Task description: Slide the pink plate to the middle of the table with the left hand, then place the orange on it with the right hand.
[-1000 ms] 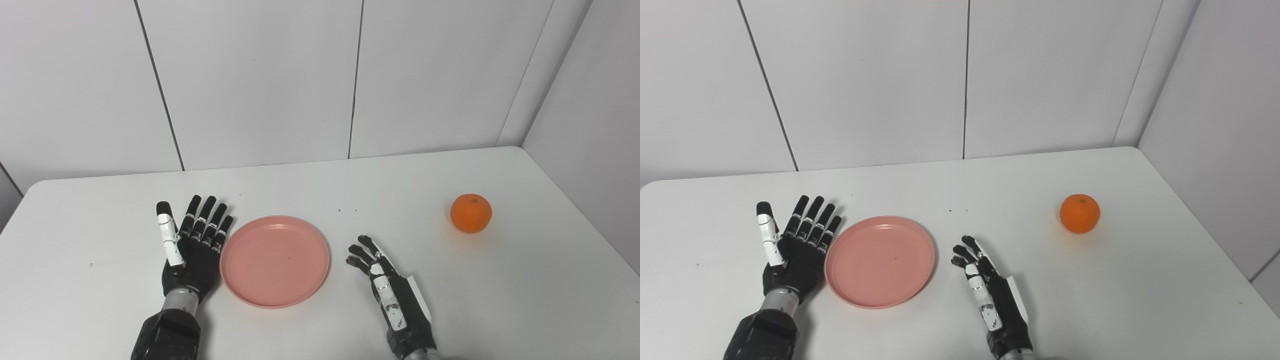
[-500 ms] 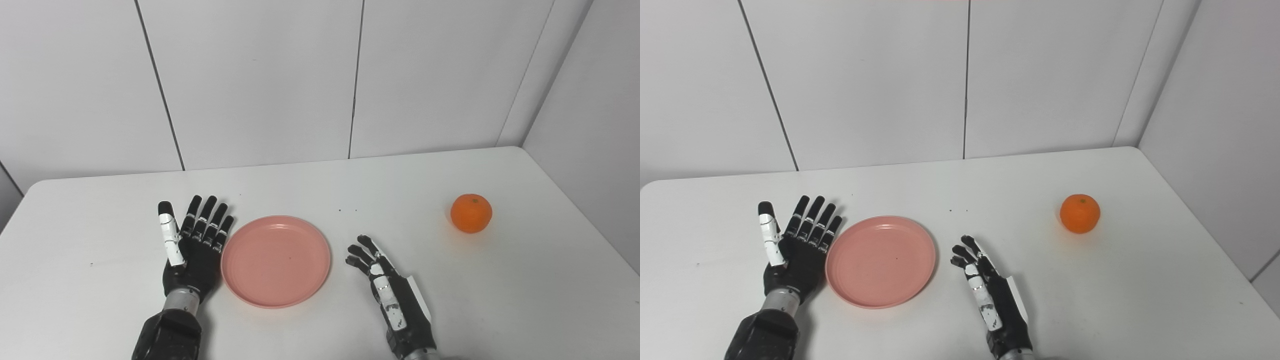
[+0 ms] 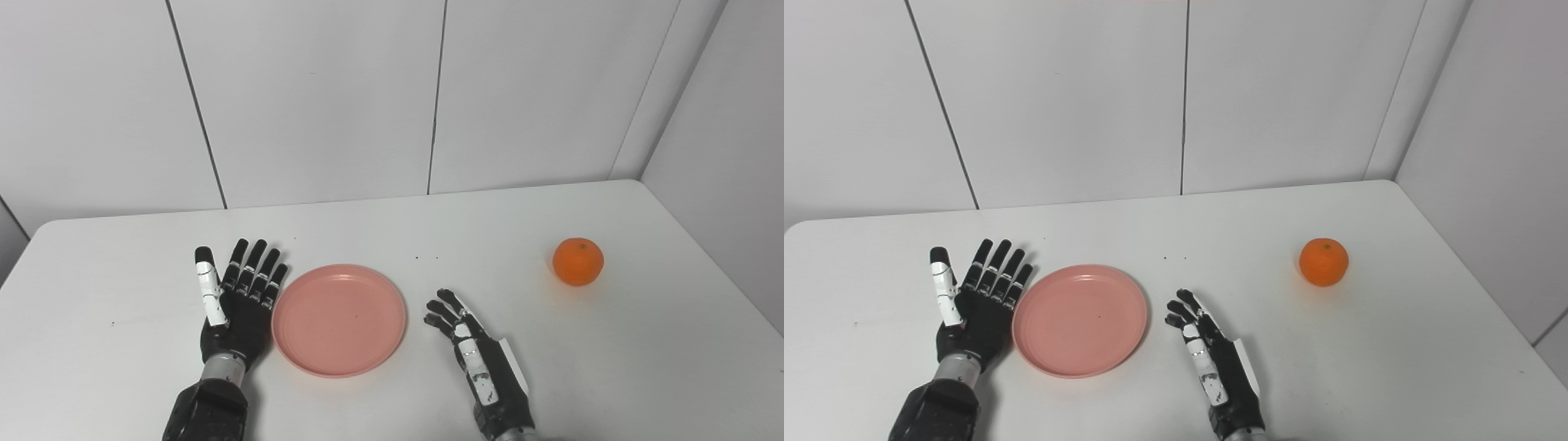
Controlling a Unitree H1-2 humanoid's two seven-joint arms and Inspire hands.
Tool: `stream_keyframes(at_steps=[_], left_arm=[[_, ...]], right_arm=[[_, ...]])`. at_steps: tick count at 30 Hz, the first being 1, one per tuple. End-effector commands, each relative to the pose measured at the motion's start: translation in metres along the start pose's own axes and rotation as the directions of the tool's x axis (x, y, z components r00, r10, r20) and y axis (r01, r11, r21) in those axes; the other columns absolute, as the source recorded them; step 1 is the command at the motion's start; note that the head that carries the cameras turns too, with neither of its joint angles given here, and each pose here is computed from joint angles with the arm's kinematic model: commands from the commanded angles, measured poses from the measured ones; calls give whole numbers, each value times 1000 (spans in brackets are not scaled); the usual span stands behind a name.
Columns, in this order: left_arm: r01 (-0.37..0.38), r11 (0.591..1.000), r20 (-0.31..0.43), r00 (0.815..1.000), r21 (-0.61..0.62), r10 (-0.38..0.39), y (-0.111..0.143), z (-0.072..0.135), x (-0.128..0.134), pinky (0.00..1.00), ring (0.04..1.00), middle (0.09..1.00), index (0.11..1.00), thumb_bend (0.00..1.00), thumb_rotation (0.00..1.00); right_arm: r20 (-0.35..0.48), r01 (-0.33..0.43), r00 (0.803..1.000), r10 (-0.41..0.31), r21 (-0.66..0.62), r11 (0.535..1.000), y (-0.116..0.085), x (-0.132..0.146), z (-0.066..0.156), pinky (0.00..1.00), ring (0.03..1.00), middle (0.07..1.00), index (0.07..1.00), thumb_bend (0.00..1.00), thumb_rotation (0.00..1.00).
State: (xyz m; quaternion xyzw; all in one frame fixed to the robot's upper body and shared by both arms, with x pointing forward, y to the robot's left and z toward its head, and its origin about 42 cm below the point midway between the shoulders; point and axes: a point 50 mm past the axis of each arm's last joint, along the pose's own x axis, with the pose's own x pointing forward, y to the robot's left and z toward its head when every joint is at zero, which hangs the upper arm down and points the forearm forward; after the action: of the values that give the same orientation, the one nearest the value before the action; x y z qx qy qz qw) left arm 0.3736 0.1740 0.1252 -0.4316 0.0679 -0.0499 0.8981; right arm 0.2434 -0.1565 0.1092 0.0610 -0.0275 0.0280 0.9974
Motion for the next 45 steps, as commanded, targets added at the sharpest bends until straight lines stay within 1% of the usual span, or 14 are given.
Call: stream_keyframes(at_steps=[1,4,8,13,18,21,23,31,36,38,40,41,43,45], left_arm=[[-151,989,-111,983,-9,149,32,-31,-16,949,912,912,929,769,700],[-151,989,-110,983,-8,149,33,-31,-14,930,910,910,926,760,704],[-140,990,-117,984,-11,138,33,-35,-12,937,912,912,932,767,695],[-136,991,-124,983,-6,134,31,-39,-11,930,911,909,930,775,693],[-135,991,-123,984,-8,133,31,-40,-11,947,911,914,936,770,697],[-138,990,-120,983,-9,136,33,-40,-11,939,908,914,939,768,693],[-139,990,-119,983,-9,137,33,-39,-11,941,909,912,937,770,693],[-136,991,-120,984,-8,134,34,-39,-10,942,911,914,936,761,697],[-133,991,-121,984,5,133,34,-38,-9,950,913,919,941,758,708],[-133,991,-124,983,15,134,34,-38,-9,945,910,914,937,761,707],[-130,991,-126,983,20,132,34,-38,-9,955,914,922,942,756,708],[-130,991,-126,983,22,132,34,-38,-9,956,914,924,943,755,708],[-130,991,-127,983,29,133,34,-37,-9,964,917,923,943,755,706],[-133,990,-128,982,34,137,34,-37,-9,965,917,918,939,757,709]], right_arm=[[-24,73,997,-73,-11,997,-1,-16,-7,915,835,832,863,857,932],[18,105,994,-105,-39,994,-7,-18,7,901,844,832,857,855,955],[85,111,991,-103,-93,989,-16,-18,26,883,843,831,866,865,971],[166,129,981,-100,-172,977,-33,-13,47,829,834,838,868,855,955],[204,155,972,-118,-176,972,-45,-4,63,822,833,838,867,872,937],[246,173,962,-120,-205,963,-52,6,76,801,814,837,871,890,945],[277,175,954,-110,-222,959,-58,12,86,750,783,833,878,898,940],[382,186,922,-68,-281,942,-81,33,119,745,792,835,884,909,920],[460,259,886,-55,-392,883,-97,44,139,722,785,829,875,884,936],[494,303,868,-39,-467,831,-104,50,148,699,777,826,869,859,961],[505,327,863,-29,-514,793,-109,53,154,700,782,830,864,869,990],[512,343,859,-13,-556,757,-113,55,158,702,784,831,863,871,993],[524,369,851,21,-627,686,-120,58,166,713,799,836,855,883,983],[538,385,842,52,-665,640,-126,62,173,733,803,832,845,844,940]])
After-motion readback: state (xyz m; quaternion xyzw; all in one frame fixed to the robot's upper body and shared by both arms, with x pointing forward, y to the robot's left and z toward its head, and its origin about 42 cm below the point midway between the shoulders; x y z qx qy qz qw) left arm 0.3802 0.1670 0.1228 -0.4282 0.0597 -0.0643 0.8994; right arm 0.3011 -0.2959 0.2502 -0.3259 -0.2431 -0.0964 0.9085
